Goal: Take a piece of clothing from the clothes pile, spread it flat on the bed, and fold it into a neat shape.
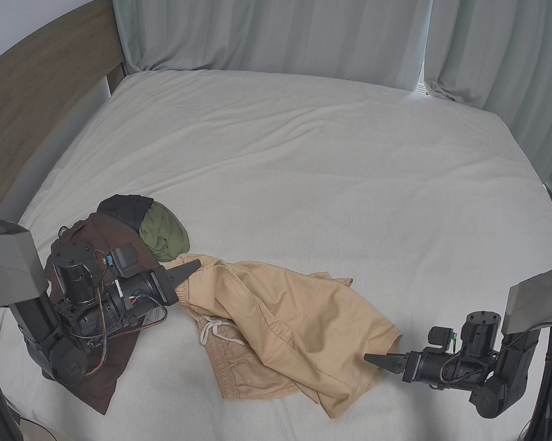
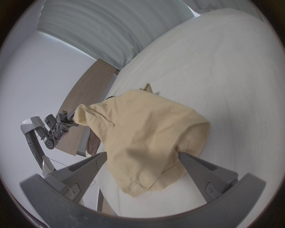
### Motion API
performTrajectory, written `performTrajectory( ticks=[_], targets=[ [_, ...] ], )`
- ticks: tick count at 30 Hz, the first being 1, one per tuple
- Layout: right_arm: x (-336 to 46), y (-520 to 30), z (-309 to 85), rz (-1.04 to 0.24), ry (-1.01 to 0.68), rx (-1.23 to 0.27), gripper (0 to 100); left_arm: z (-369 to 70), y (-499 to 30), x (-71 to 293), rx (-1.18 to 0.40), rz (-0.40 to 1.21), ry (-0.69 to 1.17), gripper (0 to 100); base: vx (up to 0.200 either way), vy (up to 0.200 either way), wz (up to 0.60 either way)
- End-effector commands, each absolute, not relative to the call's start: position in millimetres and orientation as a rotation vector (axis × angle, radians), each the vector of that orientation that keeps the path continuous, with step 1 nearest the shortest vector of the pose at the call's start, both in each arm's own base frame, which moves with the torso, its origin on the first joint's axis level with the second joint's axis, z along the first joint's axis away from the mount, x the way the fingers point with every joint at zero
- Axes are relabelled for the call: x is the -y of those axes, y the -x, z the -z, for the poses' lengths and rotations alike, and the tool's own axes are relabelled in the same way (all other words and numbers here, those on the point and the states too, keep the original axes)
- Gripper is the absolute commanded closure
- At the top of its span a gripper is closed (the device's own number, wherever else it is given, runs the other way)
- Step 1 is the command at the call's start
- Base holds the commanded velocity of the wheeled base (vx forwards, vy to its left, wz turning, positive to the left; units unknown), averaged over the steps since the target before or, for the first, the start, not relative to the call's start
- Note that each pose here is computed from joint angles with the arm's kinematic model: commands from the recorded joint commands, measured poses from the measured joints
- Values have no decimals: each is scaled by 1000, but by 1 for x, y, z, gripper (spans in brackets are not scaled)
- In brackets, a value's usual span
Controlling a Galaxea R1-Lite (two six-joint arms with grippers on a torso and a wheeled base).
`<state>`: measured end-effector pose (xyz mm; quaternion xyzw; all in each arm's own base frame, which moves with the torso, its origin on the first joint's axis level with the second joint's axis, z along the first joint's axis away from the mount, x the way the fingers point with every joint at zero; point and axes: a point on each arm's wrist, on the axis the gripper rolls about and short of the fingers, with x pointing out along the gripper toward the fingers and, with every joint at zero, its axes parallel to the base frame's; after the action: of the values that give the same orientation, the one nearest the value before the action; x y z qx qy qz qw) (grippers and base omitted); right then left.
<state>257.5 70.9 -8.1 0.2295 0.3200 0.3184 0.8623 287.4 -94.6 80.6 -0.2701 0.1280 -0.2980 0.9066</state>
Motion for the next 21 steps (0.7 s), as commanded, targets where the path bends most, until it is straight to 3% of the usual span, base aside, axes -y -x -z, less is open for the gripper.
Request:
performTrajectory(
  ticks=[1,18,19,21],
  targets=[
    [-72,-259,25,-646,-497,-726,0,-81,-287,95,-262,616,558,100,0,0,0],
    [-90,-266,24,-716,-478,-702,0,-82,-287,95,-259,617,558,100,0,0,0],
    [-91,-266,24,-718,-477,-700,100,-82,-287,95,-259,617,558,100,0,0,0],
    [-91,-266,23,-718,-477,-700,100,-81,-287,95,-260,617,558,100,0,0,0]
  ],
)
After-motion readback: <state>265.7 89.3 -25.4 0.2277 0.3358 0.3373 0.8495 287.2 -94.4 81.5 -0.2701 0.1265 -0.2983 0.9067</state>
